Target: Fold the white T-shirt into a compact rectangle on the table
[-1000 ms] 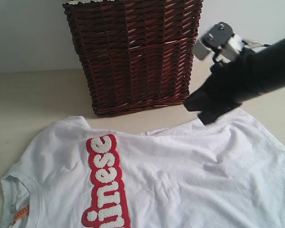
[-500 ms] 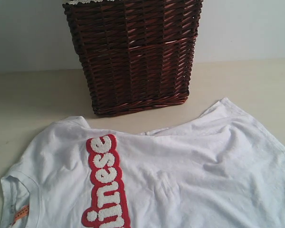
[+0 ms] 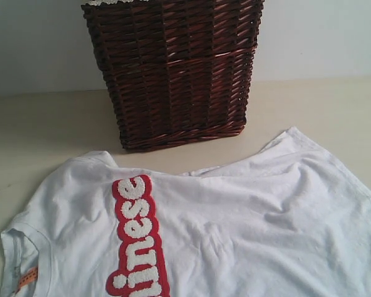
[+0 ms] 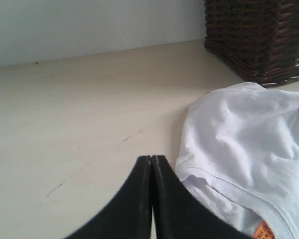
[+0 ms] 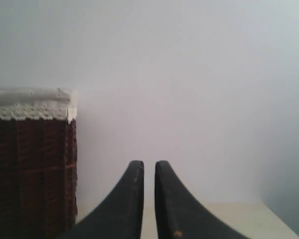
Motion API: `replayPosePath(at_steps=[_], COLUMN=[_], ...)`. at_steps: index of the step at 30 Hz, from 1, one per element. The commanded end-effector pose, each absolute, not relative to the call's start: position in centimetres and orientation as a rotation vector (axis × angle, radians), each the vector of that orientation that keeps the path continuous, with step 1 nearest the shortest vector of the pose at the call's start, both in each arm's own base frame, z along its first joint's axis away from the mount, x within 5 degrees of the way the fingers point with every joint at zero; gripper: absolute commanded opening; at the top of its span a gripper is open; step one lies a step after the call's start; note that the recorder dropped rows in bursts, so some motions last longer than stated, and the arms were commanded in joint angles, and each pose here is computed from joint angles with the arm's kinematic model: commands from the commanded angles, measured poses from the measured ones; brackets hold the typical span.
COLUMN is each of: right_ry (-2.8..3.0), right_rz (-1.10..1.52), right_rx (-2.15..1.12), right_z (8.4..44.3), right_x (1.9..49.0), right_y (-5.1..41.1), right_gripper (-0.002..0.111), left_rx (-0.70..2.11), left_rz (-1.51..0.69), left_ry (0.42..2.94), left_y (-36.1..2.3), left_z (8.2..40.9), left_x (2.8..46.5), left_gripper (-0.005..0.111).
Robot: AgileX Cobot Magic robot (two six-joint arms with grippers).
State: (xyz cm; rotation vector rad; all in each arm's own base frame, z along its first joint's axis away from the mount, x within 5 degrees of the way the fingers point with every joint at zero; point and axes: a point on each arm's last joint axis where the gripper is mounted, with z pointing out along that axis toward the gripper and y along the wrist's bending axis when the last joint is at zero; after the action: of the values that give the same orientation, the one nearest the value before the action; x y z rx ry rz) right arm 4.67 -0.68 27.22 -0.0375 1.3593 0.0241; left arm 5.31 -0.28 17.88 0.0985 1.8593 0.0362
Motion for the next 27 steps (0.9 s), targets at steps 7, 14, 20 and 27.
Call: replayPosePath(at_steps=[7,14,20,27], right_ry=[1.392,1.512,1.655,1.739], right_rz=[0.126,0.172,0.161,0.063], right_rx=[-0.126,-0.225,-0.213,-0.089], right_z=[22.2,21.0,19.7,19.0], right_x=[5.7,5.6,5.4,5.5], right_y=[0.7,1.5,1.7,1.1], right_gripper=[0.011,0.011,0.011,0.011], left_rx=[0.092,0.092,0.092,0.092], left_rz=[0.027,0.027,0.027,0.027], left_ry=[1.842,1.842,1.842,1.842], left_y=[-0.3,-0.3,-0.3,-0.3], left_z=[18.1,18.1,18.1,18.1], left_x=[5.3,5.3,5.3,5.3], left_gripper=[0.0,0.0,0.0,0.0])
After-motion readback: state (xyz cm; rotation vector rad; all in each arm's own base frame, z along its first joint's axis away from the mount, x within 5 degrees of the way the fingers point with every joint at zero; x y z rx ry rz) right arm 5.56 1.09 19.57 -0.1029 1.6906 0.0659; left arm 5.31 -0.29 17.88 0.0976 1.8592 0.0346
